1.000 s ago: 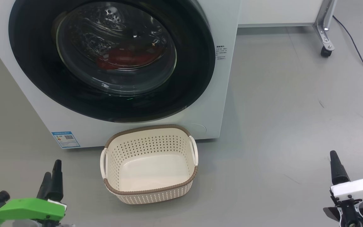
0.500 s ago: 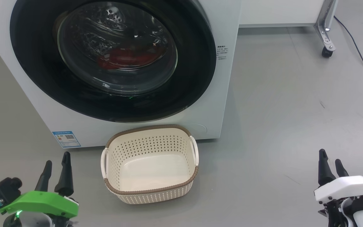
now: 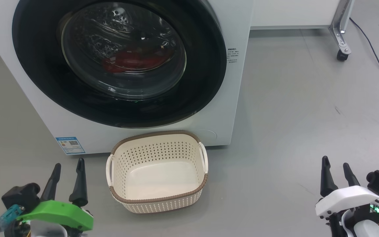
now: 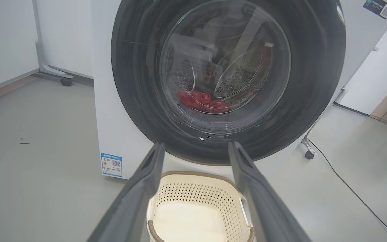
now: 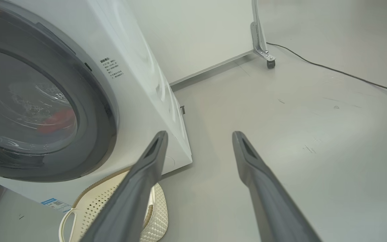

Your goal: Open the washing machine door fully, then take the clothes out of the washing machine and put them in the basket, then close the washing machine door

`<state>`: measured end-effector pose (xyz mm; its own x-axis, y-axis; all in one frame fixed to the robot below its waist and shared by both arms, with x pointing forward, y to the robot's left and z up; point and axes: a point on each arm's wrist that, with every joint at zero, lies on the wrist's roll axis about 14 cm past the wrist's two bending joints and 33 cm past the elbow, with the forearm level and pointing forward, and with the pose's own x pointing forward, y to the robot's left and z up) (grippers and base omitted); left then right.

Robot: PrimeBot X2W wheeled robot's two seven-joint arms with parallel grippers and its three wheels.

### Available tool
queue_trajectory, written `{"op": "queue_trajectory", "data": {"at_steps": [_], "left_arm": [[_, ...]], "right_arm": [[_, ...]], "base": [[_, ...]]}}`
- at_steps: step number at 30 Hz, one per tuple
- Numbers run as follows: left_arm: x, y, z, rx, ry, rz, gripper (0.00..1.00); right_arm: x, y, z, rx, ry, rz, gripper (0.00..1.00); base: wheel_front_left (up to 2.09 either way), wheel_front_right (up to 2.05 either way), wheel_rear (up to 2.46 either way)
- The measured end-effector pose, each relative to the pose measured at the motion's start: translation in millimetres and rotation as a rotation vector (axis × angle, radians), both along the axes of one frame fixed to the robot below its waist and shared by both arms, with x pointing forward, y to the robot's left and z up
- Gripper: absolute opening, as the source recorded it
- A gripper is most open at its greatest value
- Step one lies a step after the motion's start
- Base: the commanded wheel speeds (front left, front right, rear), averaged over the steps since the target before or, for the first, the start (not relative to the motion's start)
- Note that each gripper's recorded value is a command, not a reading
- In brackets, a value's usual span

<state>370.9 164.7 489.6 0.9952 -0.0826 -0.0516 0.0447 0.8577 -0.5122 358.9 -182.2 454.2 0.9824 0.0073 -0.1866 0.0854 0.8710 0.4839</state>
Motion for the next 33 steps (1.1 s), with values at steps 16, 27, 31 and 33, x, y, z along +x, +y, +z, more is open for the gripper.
{"op": "queue_trajectory", "data": {"at_steps": [16,27,31,33], "left_arm": [[-2.1,-9.7,9.2,0.211,-0.081,-0.04,1.0],[-5.1,-15.6,14.8,0.368,-0.143,-0.074,1.0],[-7.0,-17.5,13.7,0.408,-0.157,-0.083,1.0],[-7.6,-17.1,11.9,0.42,-0.153,-0.084,1.0]], "right_arm": [[-1.1,18.4,3.9,-0.214,-0.053,0.075,1.0],[-5.3,31.5,7.7,-0.369,-0.105,0.125,1.0],[-5.8,33.8,10.2,-0.421,-0.128,0.137,1.0],[-6.2,34.8,10.1,-0.427,-0.13,0.141,1.0]], "base": [[0.0,0.0,0.0],[0.0,0.0,0.0],[0.0,0.0,0.0],[0.0,0.0,0.0]]}}
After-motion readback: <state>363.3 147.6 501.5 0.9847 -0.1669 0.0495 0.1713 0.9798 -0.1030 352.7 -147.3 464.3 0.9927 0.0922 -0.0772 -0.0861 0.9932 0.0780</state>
